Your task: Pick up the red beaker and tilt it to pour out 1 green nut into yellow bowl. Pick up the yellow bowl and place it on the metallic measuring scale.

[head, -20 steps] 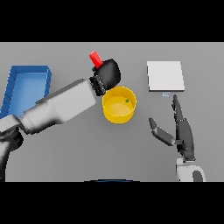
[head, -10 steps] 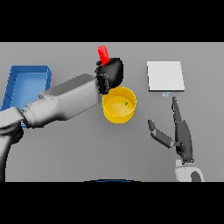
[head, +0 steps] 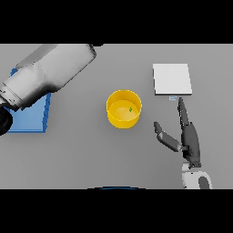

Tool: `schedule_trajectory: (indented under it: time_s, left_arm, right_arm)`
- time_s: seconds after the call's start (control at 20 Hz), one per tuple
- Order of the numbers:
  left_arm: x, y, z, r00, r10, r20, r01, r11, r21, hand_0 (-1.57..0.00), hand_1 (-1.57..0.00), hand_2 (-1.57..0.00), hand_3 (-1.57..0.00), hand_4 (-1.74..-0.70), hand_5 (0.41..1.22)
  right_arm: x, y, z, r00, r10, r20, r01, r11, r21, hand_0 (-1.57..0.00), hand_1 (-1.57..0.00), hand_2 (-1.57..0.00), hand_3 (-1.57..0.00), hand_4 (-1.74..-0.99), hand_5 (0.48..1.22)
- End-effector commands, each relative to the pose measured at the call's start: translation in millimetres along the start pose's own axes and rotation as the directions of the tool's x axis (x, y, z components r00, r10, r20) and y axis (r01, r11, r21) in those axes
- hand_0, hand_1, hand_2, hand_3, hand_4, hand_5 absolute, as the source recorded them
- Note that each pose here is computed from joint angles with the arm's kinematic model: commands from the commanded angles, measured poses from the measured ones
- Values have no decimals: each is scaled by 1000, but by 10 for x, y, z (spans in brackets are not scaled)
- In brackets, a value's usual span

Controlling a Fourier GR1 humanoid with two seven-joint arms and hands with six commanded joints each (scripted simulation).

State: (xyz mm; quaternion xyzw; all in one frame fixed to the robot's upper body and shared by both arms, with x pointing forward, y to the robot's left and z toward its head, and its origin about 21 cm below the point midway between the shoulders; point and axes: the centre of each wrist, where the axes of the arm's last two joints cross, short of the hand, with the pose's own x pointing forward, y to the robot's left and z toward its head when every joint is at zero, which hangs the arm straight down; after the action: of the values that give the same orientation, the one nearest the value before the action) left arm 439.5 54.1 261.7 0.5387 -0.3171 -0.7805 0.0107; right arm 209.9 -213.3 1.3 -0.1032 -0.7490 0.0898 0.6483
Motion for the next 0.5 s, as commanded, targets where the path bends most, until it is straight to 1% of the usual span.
schedule_trajectory:
  time_s: [0.0,0.05,0.1,0.15,0.25,0.3,0.35,0.45]
  left_arm:
    - [-160,37,13,998,46,-53,-46,999,0,-1571,-1571,-1515,-1300,-1709,1221]
    - [-304,-21,42,989,115,-97,-116,993,-7,-1571,-1571,-1526,-1354,-1715,1221]
    - [-432,-66,67,969,203,-140,-205,979,1,-1571,-1571,-1535,-1397,-1720,1221]
    - [-591,-170,117,931,305,-202,-310,951,10,-1571,-1571,-1542,-1380,-1723,1221]
    - [-849,-489,239,788,507,-350,-525,850,49,-1571,-1571,-1553,-1365,-1729,1221]
    - [-940,-640,295,702,597,-388,-616,783,89,-1571,-1571,-1556,-1360,-1732,1221]
    - [-1006,-843,376,611,676,-411,-691,709,139,-1571,-1571,-1559,-1368,-1733,1221]
    - [-1053,-1157,515,460,785,-414,-785,578,223,-1571,-1571,-1563,-1396,-1736,1221]
  right_arm:
    - [8,4,-21,1000,-17,-6,17,1000,6,1,1,1,1,-1182,593]
    - [10,-34,-9,999,-32,0,32,999,11,1,1,1,1,-1183,595]
    - [27,2,-12,999,-35,4,35,999,15,1,1,1,1,-1193,597]
    - [6,-10,-40,999,-33,-12,33,999,19,1,1,1,1,-1200,596]
    - [6,-7,-27,999,-32,-2,32,999,26,1,1,1,1,-1209,593]
    - [11,-18,-59,999,-37,-1,37,999,24,1,1,1,1,-1222,592]
    - [4,-1,-40,999,-46,-7,46,998,34,1,1,1,1,-1224,592]
    - [-43,-49,-37,1000,-28,1,28,999,32,1,1,1,1,-1222,587]
